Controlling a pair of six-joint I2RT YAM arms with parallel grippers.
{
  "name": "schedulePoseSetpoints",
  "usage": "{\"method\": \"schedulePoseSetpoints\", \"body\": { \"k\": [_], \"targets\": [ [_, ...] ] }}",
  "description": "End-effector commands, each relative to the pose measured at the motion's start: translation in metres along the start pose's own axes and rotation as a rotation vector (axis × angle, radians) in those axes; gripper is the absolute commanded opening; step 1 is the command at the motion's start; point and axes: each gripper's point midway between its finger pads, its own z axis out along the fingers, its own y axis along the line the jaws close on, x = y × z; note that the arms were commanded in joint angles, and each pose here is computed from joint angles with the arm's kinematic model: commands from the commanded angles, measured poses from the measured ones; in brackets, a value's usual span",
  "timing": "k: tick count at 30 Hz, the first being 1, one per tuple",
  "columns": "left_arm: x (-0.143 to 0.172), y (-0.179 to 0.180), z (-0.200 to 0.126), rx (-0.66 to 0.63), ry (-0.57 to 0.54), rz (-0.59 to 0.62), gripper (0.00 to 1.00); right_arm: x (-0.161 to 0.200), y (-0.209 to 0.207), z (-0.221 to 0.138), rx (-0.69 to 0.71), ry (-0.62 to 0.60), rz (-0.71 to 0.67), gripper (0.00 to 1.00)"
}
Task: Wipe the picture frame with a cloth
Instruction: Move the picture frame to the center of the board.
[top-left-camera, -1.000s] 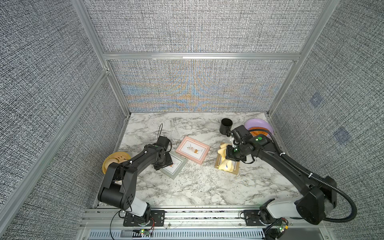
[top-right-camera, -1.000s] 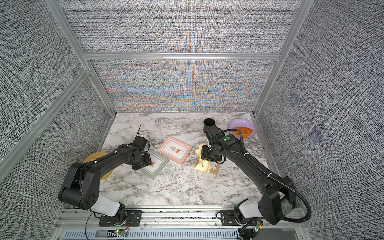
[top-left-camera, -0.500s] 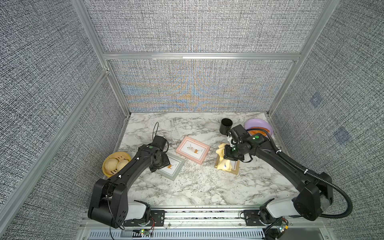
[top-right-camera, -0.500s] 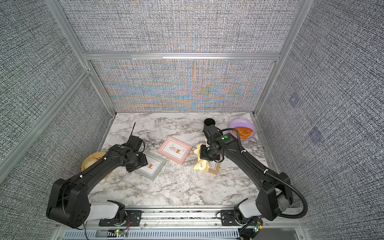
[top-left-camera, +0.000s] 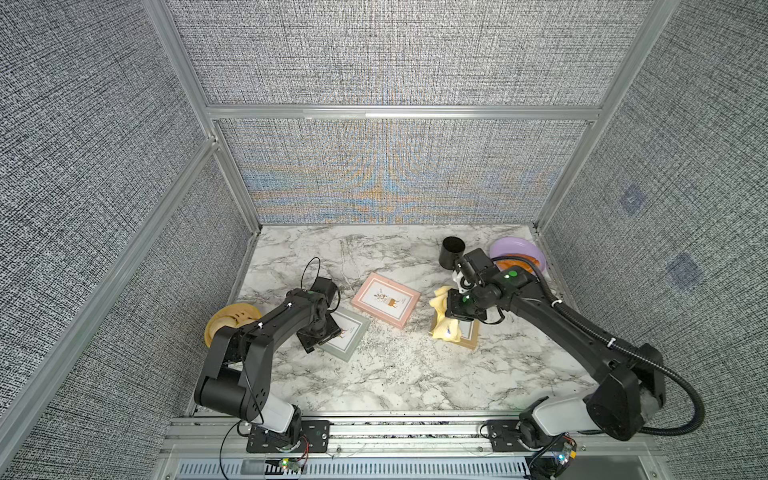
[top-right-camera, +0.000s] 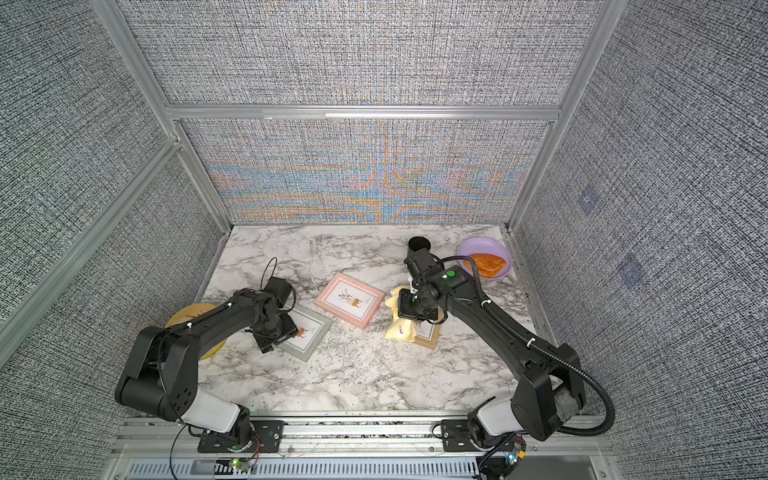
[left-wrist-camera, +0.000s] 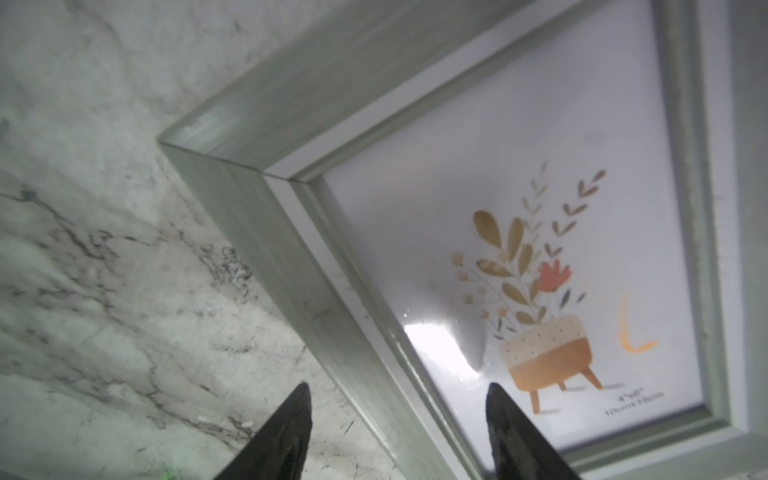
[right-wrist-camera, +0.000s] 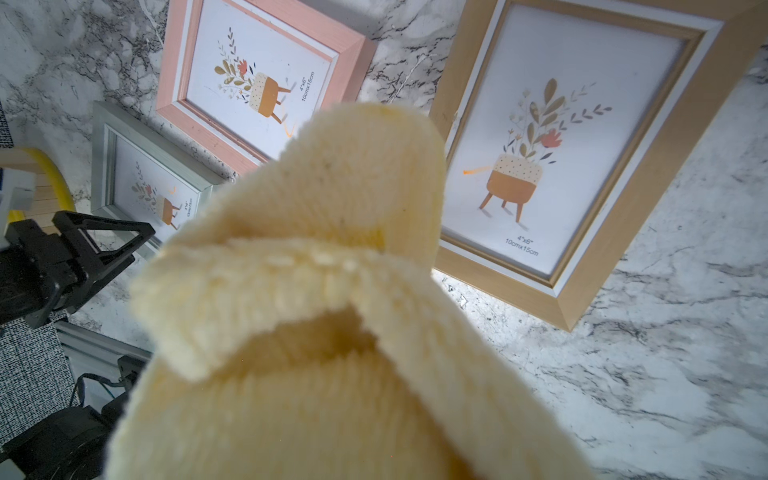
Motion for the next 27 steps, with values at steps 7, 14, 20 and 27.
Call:
{"method": "schedulePoseSetpoints", "body": {
  "k": [7,14,20,27],
  "targets": [
    [0.012,0.011,0.015,-0.023,0.032,-0.002,0.52,0.004,-0.002,-0.003,0.000,-0.005,-0.002,0.00],
    [0.032,0.027,0.017,-0.087,0.063,0.105,0.27,0.000,0.004,0.001,-0.019,-0.002,-0.019,0.00],
    [0.058,0.039,0.019,-0.099,0.113,0.212,0.15,0.003,0.007,0.008,-0.047,0.019,-0.035,0.00],
    [0.096,0.042,0.022,-0.102,0.161,0.357,0.10,0.013,0.018,0.019,-0.097,0.070,-0.075,0.00]
  ]
}}
